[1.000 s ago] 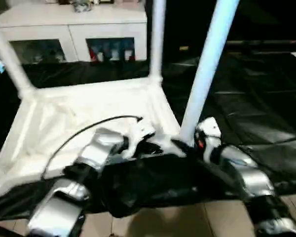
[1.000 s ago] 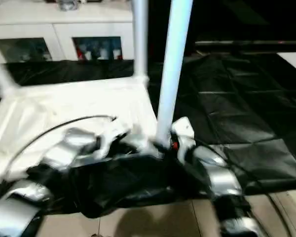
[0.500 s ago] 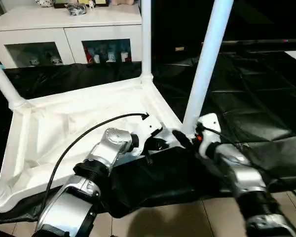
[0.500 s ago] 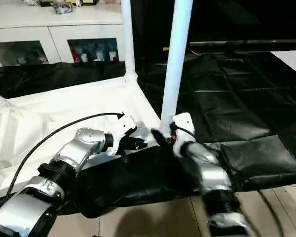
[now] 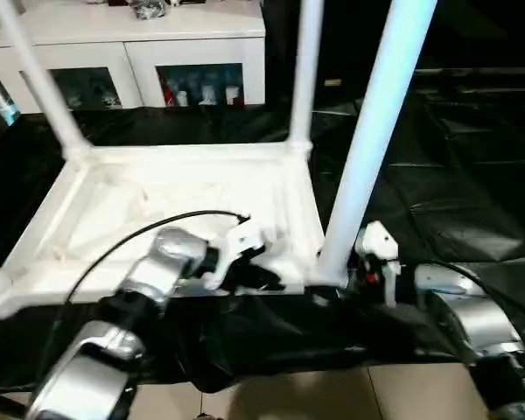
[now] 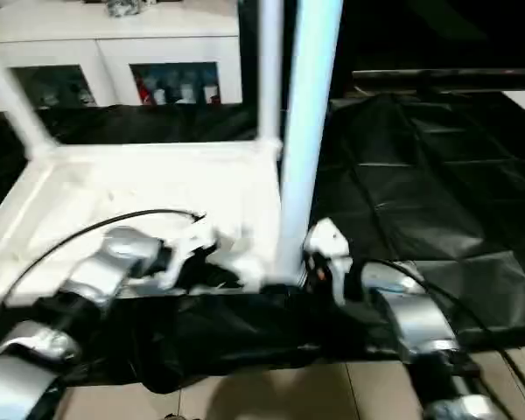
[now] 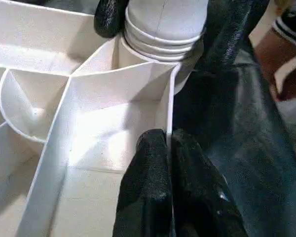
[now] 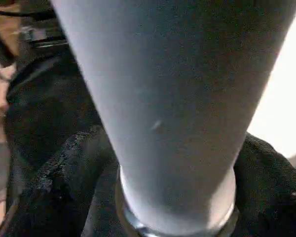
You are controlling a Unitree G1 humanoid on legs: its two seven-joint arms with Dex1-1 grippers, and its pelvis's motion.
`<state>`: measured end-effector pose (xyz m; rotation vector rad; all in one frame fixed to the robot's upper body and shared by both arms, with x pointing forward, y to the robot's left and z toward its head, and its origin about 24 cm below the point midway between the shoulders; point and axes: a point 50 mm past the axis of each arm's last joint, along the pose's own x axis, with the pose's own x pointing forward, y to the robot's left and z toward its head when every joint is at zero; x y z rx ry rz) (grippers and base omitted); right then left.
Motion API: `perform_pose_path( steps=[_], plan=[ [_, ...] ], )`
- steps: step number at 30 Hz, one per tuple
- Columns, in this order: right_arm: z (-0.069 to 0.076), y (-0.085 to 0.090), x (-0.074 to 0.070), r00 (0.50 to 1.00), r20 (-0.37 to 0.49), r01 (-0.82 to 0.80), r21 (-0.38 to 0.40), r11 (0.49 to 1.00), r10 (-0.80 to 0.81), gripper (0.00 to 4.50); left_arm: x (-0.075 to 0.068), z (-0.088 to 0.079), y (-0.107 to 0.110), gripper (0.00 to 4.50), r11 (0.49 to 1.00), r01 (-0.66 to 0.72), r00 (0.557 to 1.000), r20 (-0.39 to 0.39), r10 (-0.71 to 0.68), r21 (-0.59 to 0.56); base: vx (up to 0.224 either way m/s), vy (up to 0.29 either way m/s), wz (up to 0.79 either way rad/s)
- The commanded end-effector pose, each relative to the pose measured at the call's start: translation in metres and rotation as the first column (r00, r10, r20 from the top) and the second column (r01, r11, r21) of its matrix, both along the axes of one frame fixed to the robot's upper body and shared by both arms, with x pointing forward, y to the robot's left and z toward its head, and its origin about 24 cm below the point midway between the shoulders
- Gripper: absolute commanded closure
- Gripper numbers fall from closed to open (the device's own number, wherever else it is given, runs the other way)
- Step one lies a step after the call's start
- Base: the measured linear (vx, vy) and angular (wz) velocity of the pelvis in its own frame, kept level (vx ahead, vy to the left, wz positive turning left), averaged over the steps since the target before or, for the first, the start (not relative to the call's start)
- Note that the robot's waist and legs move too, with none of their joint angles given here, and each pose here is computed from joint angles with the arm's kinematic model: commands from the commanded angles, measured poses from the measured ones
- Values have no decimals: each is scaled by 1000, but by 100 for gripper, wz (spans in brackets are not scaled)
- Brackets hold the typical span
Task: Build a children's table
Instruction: Rotate leg to tighten
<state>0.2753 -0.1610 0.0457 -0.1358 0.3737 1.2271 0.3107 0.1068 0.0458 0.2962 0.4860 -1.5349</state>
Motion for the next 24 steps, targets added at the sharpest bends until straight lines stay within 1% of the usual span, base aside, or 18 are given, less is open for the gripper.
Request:
perform_pose_path(
  steps=[1, 5, 8, 13, 15, 16, 17, 18, 19, 20, 22, 23, 24],
  plan=[
    [-2, 6, -4, 998, -27, -50, 1, 999, 50, 85, -2, 8, -6, 450, 997, 44, 999, 9, -44, -64, 0, 0, 0],
    [-1, 7, -4, 998, -32, -56, 16, 998, 56, 115, -2, 9, -4, 450, 997, 47, 999, 7, -47, -64, 0, 0, 0],
    [0, 9, -6, 997, -41, -70, 28, 997, 71, 147, -2, 10, -4, 450, 997, 50, 999, 6, -49, -65, 0, 0, 0],
    [-5, 12, -8, 997, -58, -57, 41, 998, 59, 178, -1, 8, -5, 450, 998, 30, 1000, 13, -29, -60, 0, 0, 0],
    [-11, 14, -5, 998, -55, 31, 40, 999, -29, 181, 2, 6, -8, 450, 999, -20, 999, 36, 21, -49, 0, 0, 0],
    [-16, 14, -2, 994, -53, 95, 24, 995, -94, 182, 5, 4, -11, 450, 997, -61, 997, 49, 63, -46, 0, 0, 0],
    [-18, 14, 0, 991, -52, 123, 15, 992, -122, 183, 7, 3, -12, 450, 996, -79, 995, 55, 82, -44, 0, 0, 0],
    [-23, 14, 4, 980, -35, 194, -5, 981, -194, 183, 10, 2, -16, 450, 991, -126, 989, 67, 129, -41, 0, 0, 0],
    [-24, 14, 5, 978, -30, 207, -8, 978, -207, 183, 10, 1, -17, 450, 990, -135, 988, 69, 138, -41, 0, 0, 0],
    [-31, 17, 13, 943, -26, 330, -15, 944, -331, 183, 16, 0, -26, 450, 976, -211, 973, 80, 215, -50, 0, 0, 0],
    [-34, 20, 18, 911, -38, 410, -10, 912, -410, 184, 19, 0, -33, 450, 964, -258, 961, 85, 263, -62, 0, 0, 0],
    [-36, 23, 24, 868, -52, 495, -8, 869, -494, 184, 23, 2, -42, 450, 948, -308, 945, 91, 314, -76, 0, 0, 0],
    [-36, 24, 24, 862, -53, 504, -8, 864, -503, 184, 23, 2, -43, 450, 946, -314, 943, 92, 320, -78, 0, 0, 0]
  ],
)
